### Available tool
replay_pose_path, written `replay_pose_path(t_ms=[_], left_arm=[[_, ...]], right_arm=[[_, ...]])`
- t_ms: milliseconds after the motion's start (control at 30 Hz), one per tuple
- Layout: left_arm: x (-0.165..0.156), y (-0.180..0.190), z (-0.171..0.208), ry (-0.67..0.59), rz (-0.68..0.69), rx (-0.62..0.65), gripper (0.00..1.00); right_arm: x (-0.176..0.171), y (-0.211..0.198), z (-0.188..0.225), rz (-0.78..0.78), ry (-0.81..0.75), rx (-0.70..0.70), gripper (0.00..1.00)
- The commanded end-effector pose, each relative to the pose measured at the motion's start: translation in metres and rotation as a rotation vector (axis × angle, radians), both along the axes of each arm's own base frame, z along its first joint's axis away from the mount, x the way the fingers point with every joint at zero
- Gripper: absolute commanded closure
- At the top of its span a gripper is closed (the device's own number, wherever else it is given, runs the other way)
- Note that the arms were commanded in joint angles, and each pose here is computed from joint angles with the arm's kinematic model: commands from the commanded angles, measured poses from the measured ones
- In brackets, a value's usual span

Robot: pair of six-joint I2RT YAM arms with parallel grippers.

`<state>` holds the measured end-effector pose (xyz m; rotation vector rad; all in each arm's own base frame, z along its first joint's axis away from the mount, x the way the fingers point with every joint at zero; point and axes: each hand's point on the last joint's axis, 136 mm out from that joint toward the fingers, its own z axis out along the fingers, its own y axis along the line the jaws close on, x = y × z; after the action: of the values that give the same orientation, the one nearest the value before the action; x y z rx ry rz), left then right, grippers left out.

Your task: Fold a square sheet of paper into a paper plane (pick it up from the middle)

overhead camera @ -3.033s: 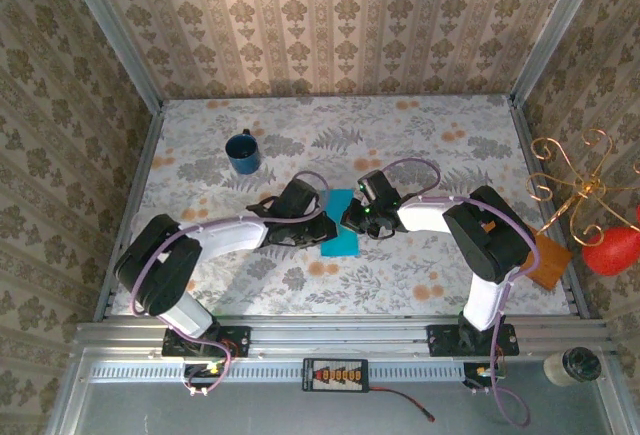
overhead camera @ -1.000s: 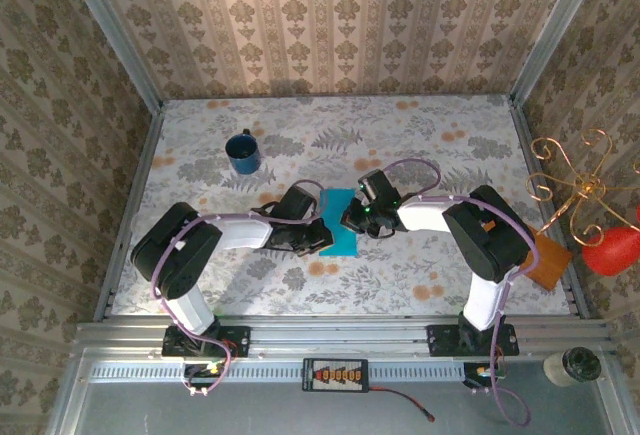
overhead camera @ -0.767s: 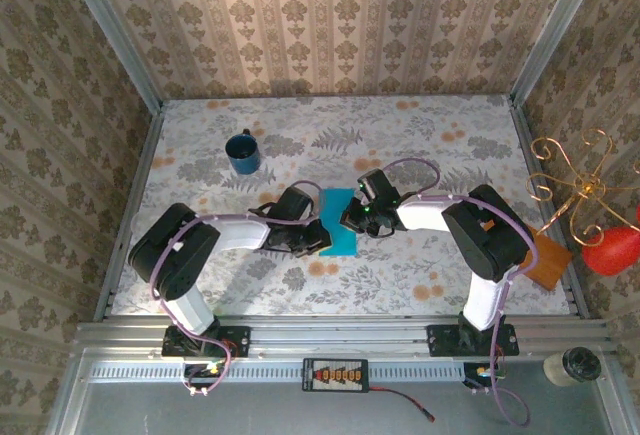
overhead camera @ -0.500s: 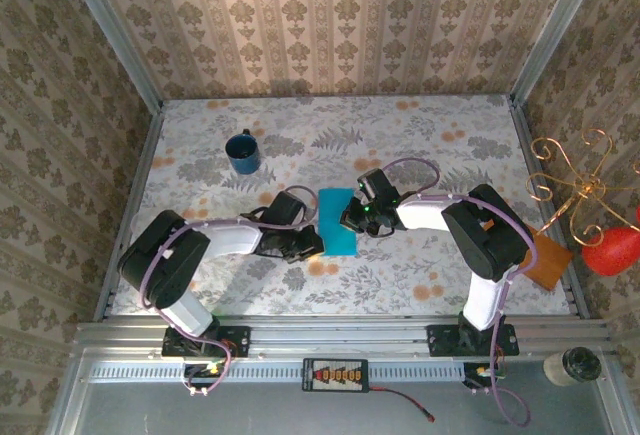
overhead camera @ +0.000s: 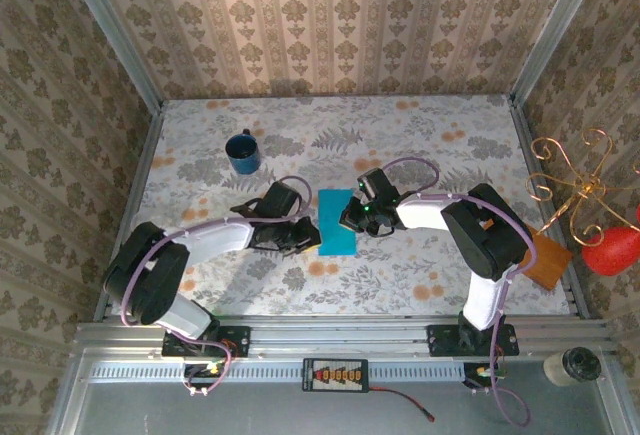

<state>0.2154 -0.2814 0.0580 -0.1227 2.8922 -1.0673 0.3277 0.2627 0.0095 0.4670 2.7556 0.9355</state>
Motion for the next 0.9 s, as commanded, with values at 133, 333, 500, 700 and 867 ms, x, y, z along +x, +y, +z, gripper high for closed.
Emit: replay_pose_path(t_ms=[133, 333, 500, 700, 867], left_arm=[[0.019, -0.024, -0.011, 0.002, -0.001, 0.014, 0.89], [0.019, -0.018, -0.032, 0.058, 0.004, 0.057, 0.92], [0.011, -0.004, -0.049, 0.1, 0.017, 0.128, 0.92], [0.001, 0.006, -0.066, 0.142, 0.031, 0.17, 0.92], [-0.003, 0.009, -0.07, 0.146, 0.006, 0.2, 0.92]], right_arm=[[-0.049, -0.058, -0.078, -0.067, 0.226, -0.266, 0.99], [-0.047, -0.057, -0.075, -0.062, 0.214, -0.254, 0.99], [-0.034, -0.046, -0.06, -0.022, 0.16, -0.188, 0.99], [-0.002, -0.02, -0.001, 0.087, -0.003, -0.069, 0.98], [0.005, -0.001, 0.043, 0.149, -0.08, 0.028, 0.93]])
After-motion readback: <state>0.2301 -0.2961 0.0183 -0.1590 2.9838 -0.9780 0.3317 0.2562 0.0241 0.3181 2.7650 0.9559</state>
